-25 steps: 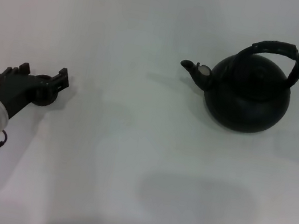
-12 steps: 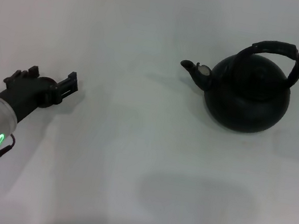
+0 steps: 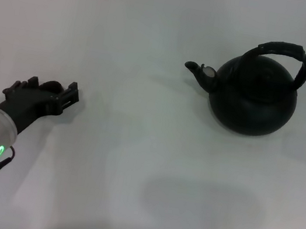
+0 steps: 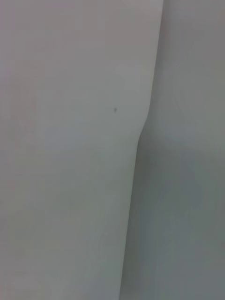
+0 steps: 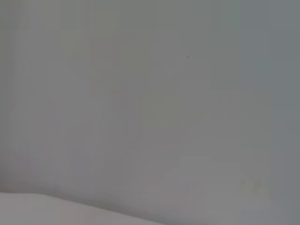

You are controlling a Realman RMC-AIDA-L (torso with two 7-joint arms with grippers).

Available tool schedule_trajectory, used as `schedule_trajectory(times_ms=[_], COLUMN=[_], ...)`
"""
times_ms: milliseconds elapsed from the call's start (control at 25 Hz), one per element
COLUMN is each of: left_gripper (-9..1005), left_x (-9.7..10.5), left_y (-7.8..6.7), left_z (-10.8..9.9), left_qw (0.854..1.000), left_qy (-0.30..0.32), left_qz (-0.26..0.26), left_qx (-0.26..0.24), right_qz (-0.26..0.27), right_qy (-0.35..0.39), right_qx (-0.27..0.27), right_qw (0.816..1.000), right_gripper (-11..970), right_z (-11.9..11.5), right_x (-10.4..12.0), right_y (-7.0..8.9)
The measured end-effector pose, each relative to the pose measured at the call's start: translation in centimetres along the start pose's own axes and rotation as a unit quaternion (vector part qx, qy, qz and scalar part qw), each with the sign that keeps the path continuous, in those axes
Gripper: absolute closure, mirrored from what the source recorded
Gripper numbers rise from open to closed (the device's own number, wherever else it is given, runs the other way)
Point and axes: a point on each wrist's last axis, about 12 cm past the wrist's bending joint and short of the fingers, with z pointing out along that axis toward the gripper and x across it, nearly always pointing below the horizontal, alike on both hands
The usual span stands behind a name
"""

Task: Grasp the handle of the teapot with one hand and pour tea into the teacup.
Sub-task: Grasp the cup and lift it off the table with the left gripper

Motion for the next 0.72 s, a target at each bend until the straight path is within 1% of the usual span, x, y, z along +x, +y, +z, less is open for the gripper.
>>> schedule_trajectory(times_ms=[200,480,720], left_gripper=[113,112,113], left_x=[0.0,-0.4,-0.4], left_y=[-0.5,-0.9,-1.3], left_z=[0.0,-0.1,-0.2], left_qw=[1.000,1.000,1.000], left_qy=[0.000,-0.005,0.007], left_qz=[-0.010,-0.011,-0.007], left_qx=[0.008,0.012,0.000], right_qz=[-0.008,-0.012,-0.009], right_qy=[0.001,0.003,0.003], right_qx=[-0.001,0.001,0.009], right_qw=[1.000,1.000,1.000], right_gripper=[86,86,86], right_z=[0.4,0.7,0.9], right_x=[-0.2,-0.3,-0.4], right_y=[0.0,-0.1,-0.3])
